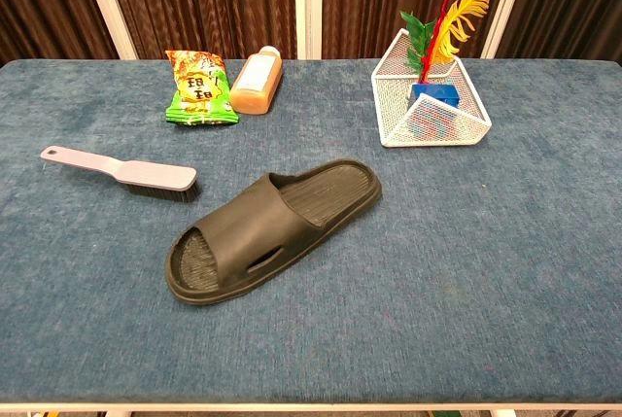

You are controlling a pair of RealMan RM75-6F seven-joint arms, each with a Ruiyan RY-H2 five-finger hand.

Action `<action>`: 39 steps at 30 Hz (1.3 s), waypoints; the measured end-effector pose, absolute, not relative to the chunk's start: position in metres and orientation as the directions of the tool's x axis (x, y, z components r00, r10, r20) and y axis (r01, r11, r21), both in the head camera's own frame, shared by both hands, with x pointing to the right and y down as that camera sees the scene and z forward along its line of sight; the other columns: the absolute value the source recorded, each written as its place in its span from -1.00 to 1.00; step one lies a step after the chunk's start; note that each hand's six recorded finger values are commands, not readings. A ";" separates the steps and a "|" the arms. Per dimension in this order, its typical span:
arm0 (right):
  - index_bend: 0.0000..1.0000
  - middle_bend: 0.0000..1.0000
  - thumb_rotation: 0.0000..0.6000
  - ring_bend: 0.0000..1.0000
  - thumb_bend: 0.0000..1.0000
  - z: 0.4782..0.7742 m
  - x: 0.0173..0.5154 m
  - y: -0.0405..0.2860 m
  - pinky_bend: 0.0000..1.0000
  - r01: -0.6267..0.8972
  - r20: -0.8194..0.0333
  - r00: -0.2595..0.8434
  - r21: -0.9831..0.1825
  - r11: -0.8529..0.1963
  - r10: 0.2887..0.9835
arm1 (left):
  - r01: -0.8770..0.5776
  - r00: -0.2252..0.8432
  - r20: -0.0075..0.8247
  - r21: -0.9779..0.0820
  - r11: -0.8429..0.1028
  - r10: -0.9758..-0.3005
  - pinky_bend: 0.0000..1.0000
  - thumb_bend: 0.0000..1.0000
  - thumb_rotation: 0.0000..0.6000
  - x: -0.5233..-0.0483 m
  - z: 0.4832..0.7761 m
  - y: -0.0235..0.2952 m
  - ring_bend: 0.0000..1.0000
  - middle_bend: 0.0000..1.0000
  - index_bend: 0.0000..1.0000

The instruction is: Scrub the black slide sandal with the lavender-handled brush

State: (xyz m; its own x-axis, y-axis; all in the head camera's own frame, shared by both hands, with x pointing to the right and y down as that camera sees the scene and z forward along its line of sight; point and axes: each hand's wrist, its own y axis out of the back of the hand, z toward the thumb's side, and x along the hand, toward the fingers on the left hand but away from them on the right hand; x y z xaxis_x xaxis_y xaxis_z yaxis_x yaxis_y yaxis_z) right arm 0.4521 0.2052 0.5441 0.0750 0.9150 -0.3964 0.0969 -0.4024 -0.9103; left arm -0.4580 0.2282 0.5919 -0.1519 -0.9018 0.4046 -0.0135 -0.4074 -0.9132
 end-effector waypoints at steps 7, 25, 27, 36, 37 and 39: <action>-1.00 -0.84 1.00 -1.00 -0.66 0.544 0.454 0.206 -0.98 0.098 -0.396 0.070 -0.911 -0.401 0.916 | -0.011 -0.146 0.411 -0.910 -0.414 -0.900 -0.71 -0.59 1.00 -0.457 0.592 0.226 -0.85 -0.66 -0.65; -1.00 -0.85 1.00 -1.00 -0.66 0.527 0.448 0.182 -0.97 0.036 -0.355 0.085 -0.933 -0.359 0.931 | 0.040 0.137 0.543 -0.839 -0.543 -0.829 -0.46 -0.53 1.00 -0.405 0.643 0.134 -0.52 -0.31 -0.40; -1.00 -0.85 1.00 -1.00 -0.66 0.528 0.448 0.181 -0.98 0.033 -0.362 0.083 -0.930 -0.365 0.929 | 0.067 0.169 0.588 -0.807 -0.586 -0.791 -0.42 -0.52 1.00 -0.395 0.659 0.121 -0.52 -0.30 -0.38; -1.00 -0.85 1.00 -1.00 -0.66 0.530 0.455 0.179 -0.97 0.031 -0.370 0.058 -0.928 -0.372 0.927 | 0.196 0.193 0.769 -0.639 -0.744 -0.610 -0.41 -0.52 1.00 -0.359 0.723 0.079 -0.52 -0.28 -0.36; -1.00 -0.85 1.00 -1.00 -0.66 0.530 0.456 0.179 -0.97 0.031 -0.371 0.055 -0.927 -0.373 0.927 | 0.200 0.189 0.780 -0.626 -0.754 -0.597 -0.41 -0.52 1.00 -0.356 0.728 0.077 -0.52 -0.27 -0.35; -1.00 -0.85 1.00 -1.00 -0.66 0.531 0.458 0.179 -0.97 0.033 -0.376 0.048 -0.925 -0.377 0.926 | 0.213 0.182 0.799 -0.602 -0.770 -0.574 -0.41 -0.52 1.00 -0.350 0.737 0.073 -0.51 -0.26 -0.34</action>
State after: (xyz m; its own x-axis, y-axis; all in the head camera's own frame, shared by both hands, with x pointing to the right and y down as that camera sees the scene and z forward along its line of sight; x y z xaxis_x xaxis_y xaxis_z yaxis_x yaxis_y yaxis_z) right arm 0.4579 0.1791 0.5313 0.0478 0.9255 -0.3757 0.0328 -0.3774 -0.9255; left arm -0.3502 0.0734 0.7369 0.1822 -0.5736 0.7986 0.2126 -0.7700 -0.6016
